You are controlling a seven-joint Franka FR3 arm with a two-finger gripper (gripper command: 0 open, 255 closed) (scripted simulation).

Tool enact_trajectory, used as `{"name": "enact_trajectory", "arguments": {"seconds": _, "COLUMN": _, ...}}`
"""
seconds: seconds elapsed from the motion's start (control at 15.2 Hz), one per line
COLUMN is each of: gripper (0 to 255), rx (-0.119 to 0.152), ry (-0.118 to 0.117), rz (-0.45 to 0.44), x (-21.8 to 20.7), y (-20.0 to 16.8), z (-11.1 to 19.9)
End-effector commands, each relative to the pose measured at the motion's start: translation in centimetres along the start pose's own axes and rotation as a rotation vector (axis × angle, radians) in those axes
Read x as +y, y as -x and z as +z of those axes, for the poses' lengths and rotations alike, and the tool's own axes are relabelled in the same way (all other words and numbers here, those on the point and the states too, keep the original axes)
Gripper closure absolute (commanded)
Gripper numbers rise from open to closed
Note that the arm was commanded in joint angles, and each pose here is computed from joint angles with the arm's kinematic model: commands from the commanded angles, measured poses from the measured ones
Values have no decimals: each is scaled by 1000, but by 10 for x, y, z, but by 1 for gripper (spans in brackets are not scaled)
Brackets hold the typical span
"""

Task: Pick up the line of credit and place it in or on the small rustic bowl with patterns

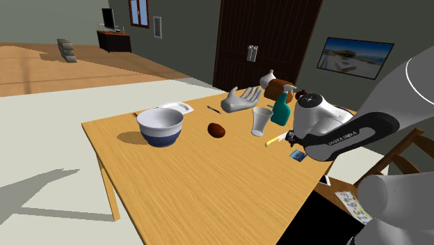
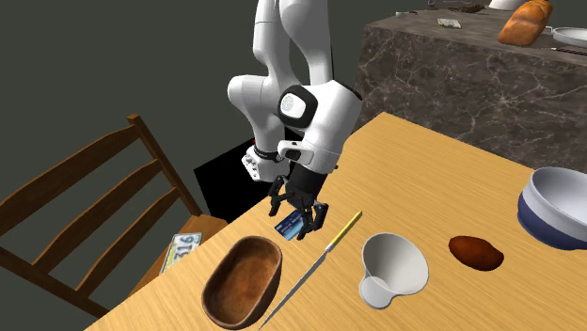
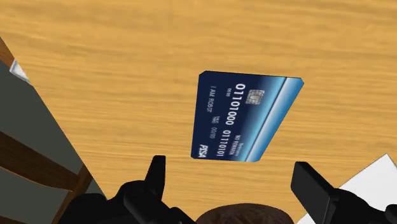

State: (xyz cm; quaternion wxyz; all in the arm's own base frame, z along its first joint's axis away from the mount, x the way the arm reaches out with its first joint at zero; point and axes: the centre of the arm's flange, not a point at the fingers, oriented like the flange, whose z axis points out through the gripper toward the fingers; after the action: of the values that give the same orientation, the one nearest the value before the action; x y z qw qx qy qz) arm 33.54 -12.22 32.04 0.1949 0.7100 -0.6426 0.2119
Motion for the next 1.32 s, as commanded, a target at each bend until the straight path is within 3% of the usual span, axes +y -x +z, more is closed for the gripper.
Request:
{"name": "enact_trajectory", "arguments": {"seconds": 0.0, "gripper": 0, "rx": 0, "ry": -1, "rz": 0, "x": 0, "y": 0, "z": 4}}
{"name": "enact_trajectory", "arguments": {"seconds": 0.4, "gripper": 0, "rx": 0, "ry": -1, "rz": 0, "x": 0, "y": 0, "z": 4}}
{"name": "enact_trajectory", "arguments": {"seconds": 0.46, "gripper": 255, "rx": 0, "ry": -1, "rz": 0, "x": 0, "y": 0, "z": 4}}
{"name": "enact_trajectory", "arguments": {"seconds": 1.06, "gripper": 255, "rx": 0, "ry": -1, "rz": 0, "x": 0, "y": 0, "z": 4}}
{"name": "enact_trajectory", "arguments": {"seconds": 1.25, "gripper": 255, "rx": 0, "ry": -1, "rz": 0, "x": 0, "y": -9, "z": -9}}
